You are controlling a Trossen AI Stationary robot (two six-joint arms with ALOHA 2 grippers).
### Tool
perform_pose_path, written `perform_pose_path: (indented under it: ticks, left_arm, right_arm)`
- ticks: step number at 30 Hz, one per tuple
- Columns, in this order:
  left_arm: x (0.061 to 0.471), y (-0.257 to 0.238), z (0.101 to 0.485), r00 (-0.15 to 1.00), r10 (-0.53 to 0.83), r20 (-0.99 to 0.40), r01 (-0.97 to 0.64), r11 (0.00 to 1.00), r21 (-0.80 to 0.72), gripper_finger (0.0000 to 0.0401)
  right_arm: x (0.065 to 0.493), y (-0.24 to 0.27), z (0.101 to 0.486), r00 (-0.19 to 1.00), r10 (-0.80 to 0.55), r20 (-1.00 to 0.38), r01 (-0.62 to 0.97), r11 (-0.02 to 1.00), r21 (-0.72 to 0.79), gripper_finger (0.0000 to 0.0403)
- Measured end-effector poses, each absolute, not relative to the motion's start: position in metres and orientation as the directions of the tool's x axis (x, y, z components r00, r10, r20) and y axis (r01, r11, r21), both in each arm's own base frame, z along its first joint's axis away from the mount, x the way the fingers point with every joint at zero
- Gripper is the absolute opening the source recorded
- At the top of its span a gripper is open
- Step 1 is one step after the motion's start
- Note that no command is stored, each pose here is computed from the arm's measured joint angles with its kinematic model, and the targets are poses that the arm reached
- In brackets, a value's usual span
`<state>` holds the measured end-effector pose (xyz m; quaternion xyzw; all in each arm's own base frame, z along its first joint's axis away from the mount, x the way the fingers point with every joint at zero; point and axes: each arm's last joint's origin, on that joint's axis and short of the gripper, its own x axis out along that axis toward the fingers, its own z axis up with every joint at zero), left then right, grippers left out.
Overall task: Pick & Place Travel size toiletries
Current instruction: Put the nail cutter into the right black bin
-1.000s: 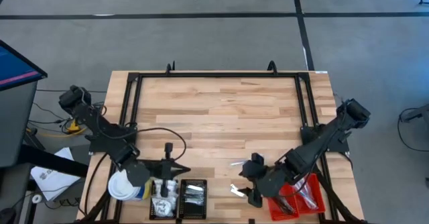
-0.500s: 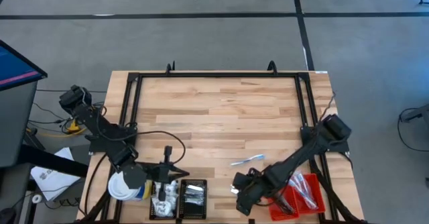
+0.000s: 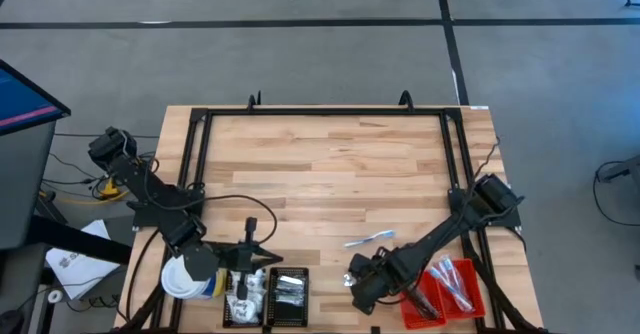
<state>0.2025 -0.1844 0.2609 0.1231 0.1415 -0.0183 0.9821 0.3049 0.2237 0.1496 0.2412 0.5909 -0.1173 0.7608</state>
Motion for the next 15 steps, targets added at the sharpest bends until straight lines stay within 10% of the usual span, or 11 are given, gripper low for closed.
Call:
perform_pose_path:
  ticks: [15]
  left_arm:
    - [0.203,-0.186,0.261,0.956,-0.042,-0.29,0.109,0.969,0.22,0.0]
  right_arm:
    - [0.342,0.266,0.214,0.593,0.4,-0.699,-0.009,0.871,0.491,0.0294]
